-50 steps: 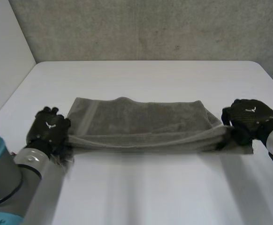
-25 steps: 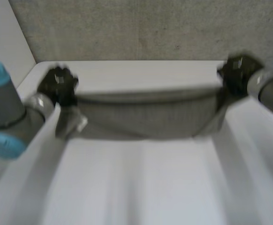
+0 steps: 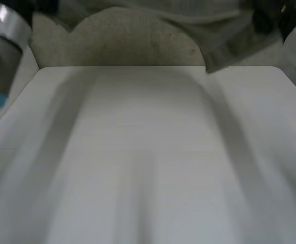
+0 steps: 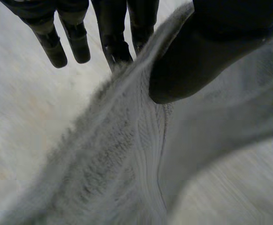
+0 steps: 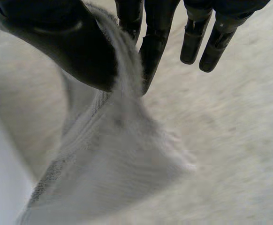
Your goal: Fold the towel.
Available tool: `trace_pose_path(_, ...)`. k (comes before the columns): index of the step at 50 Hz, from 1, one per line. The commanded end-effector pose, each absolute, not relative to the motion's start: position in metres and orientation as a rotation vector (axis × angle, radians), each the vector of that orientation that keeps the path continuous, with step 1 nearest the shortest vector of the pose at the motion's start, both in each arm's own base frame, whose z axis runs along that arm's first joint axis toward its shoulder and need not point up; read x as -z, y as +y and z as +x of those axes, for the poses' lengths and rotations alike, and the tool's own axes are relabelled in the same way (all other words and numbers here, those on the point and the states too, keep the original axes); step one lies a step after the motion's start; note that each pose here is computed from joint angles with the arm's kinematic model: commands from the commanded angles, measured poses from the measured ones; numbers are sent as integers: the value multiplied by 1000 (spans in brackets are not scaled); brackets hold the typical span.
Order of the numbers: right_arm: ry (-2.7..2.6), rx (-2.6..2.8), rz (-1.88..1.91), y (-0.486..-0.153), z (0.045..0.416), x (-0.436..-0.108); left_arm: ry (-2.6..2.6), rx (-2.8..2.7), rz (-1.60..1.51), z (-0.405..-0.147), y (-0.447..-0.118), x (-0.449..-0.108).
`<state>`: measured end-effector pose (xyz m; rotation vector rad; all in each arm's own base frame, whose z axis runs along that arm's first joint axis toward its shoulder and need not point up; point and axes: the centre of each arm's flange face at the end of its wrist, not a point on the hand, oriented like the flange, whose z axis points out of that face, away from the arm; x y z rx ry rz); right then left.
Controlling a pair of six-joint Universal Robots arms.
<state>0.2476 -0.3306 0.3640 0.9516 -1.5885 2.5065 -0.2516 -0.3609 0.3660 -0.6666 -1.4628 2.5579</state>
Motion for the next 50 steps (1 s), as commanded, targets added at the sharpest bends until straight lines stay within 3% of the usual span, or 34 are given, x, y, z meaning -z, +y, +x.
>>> trace_pose_path(1, -1837, -2372, 1171, -319, 247, -295, -1660, -2418, -808, -244, -358, -276)
trace_pose_path(3, -1905, -2325, 1195, -317, 241, -279, -1725, -2381, -860, -242, -351, -238)
trace_pose_path(5, -2052, -2220, 1229, -309, 234, -243, -1759, -2362, -892, -241, -347, -220)
trace_pose_path(6, -2052, -2219, 1229, -309, 234, -243, -1760, -2362, -893, -241, -347, -220)
trace_pose_path(8, -2181, -2112, 1259, -298, 231, -210, -1829, -2313, -957, -239, -338, -189)
trace_pose_path(14, -2273, -1912, 1276, -285, 214, -177, -1947, -2209, -1057, -234, -318, -151)
trace_pose_path(22, -2313, -1829, 1223, -275, 201, -185, -2007, -2173, -1156, -228, -304, -137)
trace_pose_path(36, -2373, -1800, 1060, -280, 186, -185, -2122, -2148, -1192, -210, -316, -112)
trace_pose_path(50, -2381, -1792, 1052, -280, 183, -183, -2127, -2164, -1314, -205, -315, -113)
